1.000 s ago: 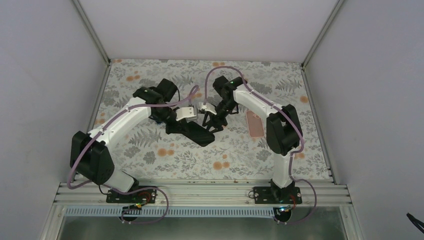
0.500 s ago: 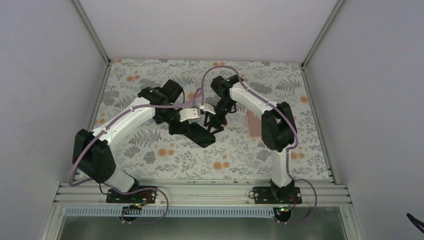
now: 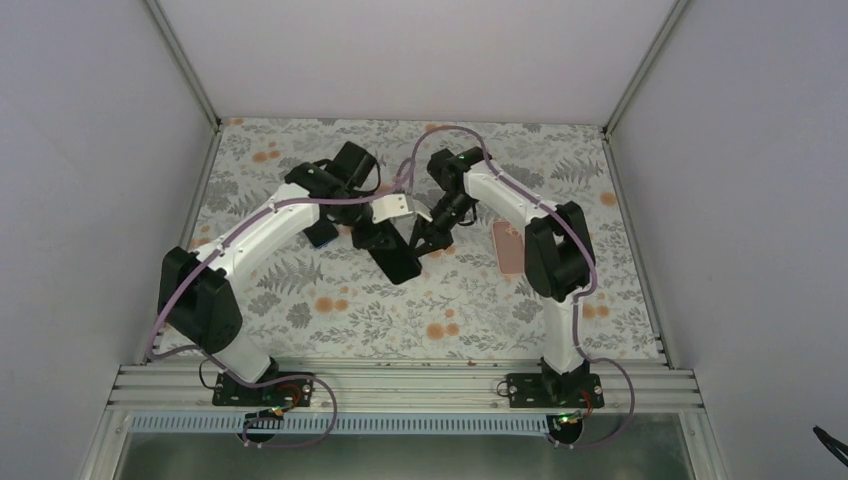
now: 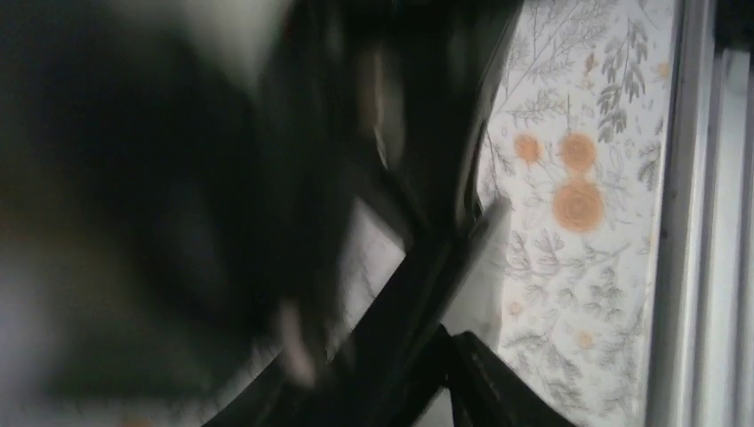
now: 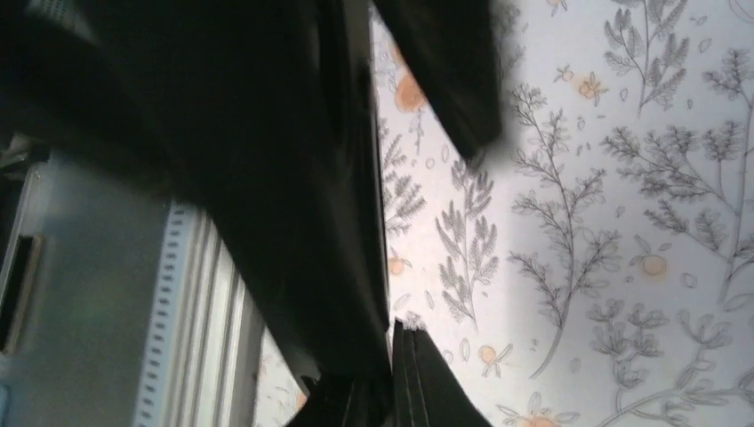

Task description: Take the phone out of the phone case

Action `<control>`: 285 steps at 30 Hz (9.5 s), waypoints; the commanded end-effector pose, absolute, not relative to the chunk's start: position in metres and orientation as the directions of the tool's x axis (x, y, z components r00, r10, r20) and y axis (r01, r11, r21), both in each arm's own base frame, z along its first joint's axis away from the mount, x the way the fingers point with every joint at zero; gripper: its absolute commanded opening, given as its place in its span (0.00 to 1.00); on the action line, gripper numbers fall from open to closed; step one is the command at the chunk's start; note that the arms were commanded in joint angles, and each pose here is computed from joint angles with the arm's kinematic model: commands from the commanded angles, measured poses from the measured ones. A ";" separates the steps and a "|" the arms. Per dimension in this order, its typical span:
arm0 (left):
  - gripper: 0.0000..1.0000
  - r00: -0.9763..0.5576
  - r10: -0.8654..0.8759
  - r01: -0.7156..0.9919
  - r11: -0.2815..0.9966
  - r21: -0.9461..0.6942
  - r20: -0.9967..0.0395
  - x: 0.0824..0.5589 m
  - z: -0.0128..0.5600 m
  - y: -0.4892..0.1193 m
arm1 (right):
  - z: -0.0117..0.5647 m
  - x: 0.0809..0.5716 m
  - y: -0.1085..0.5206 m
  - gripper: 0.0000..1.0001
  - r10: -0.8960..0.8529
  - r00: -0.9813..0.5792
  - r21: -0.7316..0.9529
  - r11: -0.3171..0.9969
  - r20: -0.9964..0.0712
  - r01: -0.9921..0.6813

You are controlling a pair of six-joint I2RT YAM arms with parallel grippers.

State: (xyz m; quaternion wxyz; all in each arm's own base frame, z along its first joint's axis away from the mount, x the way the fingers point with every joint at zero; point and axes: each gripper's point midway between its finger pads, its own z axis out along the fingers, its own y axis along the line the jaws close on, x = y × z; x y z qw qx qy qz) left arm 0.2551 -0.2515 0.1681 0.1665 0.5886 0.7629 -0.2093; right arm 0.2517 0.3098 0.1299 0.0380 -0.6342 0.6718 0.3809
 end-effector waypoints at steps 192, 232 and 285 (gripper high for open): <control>0.36 -0.134 0.366 0.314 0.897 0.311 -0.921 0.521 0.229 -0.262 | 0.345 0.410 0.345 0.03 0.016 -0.601 0.558 0.391 -0.799 -0.732; 0.02 -0.056 0.423 0.462 0.814 0.352 -0.904 0.473 0.265 -0.252 | 0.289 0.485 0.240 0.03 -0.031 -0.578 0.401 0.690 -0.816 -0.603; 0.02 -0.053 0.403 0.543 0.779 0.313 -0.914 0.469 0.286 -0.257 | 0.259 0.446 0.249 0.44 -0.125 -0.609 0.419 0.618 -0.783 -0.666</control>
